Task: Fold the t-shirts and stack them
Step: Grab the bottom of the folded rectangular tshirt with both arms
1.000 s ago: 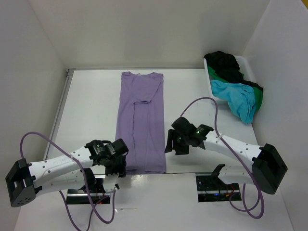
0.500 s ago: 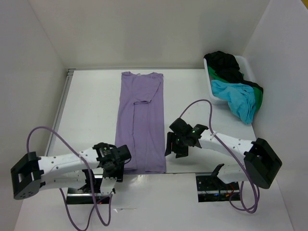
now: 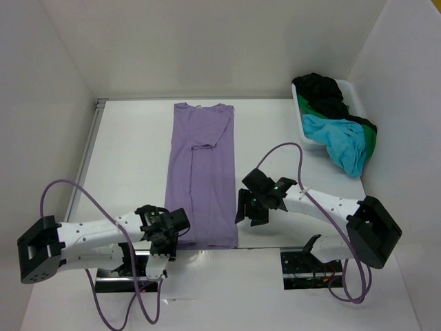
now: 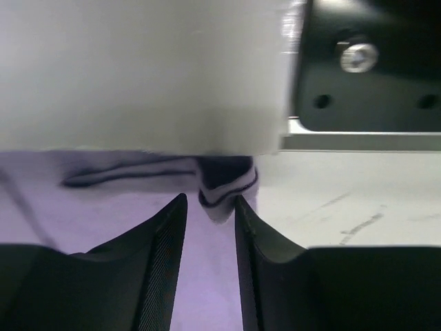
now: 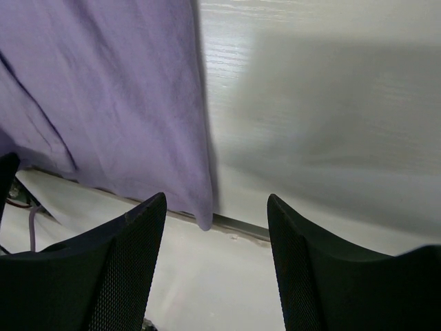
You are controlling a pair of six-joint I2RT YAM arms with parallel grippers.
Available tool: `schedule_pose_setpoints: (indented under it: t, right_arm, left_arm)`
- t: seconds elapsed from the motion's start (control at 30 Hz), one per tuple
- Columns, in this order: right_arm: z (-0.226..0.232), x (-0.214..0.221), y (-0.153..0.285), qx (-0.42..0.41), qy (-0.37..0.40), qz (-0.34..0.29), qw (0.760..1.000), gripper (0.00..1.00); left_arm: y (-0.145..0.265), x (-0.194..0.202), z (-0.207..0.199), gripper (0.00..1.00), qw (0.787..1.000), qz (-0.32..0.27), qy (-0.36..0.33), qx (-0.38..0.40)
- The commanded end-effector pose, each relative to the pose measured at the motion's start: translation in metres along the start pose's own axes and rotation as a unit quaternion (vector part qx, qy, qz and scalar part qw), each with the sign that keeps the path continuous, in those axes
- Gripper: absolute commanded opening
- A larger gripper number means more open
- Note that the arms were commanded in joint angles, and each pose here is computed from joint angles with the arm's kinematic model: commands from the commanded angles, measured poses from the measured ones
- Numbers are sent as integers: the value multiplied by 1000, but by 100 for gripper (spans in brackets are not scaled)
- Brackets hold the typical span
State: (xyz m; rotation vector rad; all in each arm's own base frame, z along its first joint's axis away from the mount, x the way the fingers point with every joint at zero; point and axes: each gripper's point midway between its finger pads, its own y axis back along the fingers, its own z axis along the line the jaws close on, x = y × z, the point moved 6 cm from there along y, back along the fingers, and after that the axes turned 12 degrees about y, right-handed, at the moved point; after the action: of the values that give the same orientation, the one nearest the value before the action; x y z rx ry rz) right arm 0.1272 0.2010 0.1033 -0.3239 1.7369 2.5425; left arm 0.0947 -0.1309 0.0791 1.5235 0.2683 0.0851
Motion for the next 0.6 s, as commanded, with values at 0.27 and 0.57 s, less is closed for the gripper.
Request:
schedule_pose_setpoints:
  t: [0.27,0.57]
  right_arm:
    - [9,15,-16,-33,27,69,997,66]
    - [18,33,-37,-19,51,129,990,66]
  left_arm:
    - [6,-12,10,35,996,-29,-34,-78]
    - [4,-3,1,47,998,10,-44,-34]
